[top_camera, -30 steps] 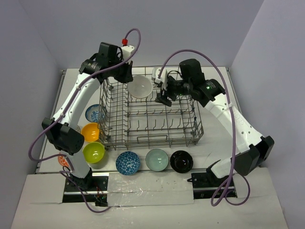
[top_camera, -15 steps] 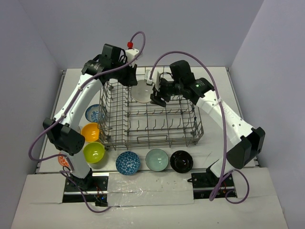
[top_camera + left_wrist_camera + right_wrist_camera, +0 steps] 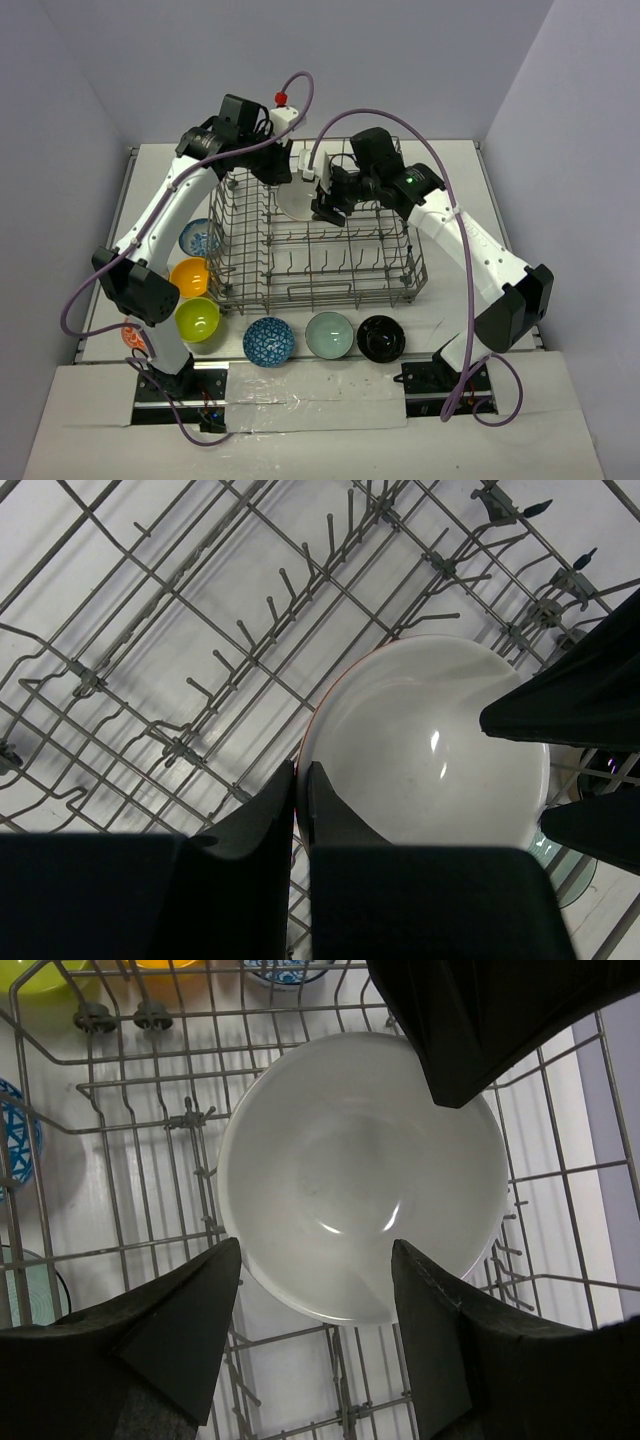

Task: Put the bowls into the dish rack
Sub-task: Pass from the left arm to the right

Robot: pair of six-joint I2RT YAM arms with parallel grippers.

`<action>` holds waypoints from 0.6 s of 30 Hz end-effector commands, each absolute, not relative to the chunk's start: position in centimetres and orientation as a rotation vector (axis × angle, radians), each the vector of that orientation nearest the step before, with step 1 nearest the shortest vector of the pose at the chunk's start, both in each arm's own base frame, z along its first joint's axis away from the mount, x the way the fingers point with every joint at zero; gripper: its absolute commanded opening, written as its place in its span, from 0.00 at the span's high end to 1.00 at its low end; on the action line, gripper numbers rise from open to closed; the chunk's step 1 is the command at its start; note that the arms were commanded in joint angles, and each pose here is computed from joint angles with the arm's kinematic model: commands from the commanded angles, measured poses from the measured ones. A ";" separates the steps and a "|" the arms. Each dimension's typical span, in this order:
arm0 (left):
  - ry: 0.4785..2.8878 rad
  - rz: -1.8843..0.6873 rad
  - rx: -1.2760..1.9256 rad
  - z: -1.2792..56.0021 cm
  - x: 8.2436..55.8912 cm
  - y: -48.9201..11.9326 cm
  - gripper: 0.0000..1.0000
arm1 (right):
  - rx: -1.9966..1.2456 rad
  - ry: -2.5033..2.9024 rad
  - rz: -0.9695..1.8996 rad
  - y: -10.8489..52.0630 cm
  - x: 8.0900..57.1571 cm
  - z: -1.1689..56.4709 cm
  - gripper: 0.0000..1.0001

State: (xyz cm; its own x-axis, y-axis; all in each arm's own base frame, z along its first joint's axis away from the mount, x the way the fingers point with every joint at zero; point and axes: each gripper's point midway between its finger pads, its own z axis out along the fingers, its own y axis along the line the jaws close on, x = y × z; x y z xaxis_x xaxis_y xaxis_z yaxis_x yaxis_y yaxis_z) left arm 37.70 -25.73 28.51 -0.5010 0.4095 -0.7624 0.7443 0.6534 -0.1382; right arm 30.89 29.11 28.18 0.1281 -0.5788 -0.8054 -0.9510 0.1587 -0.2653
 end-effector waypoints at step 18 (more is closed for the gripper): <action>2.083 -0.623 0.959 31.1 38.0 -27.1 1.00 | -1.606 1.543 0.515 29.6 29.7 26.2 0.31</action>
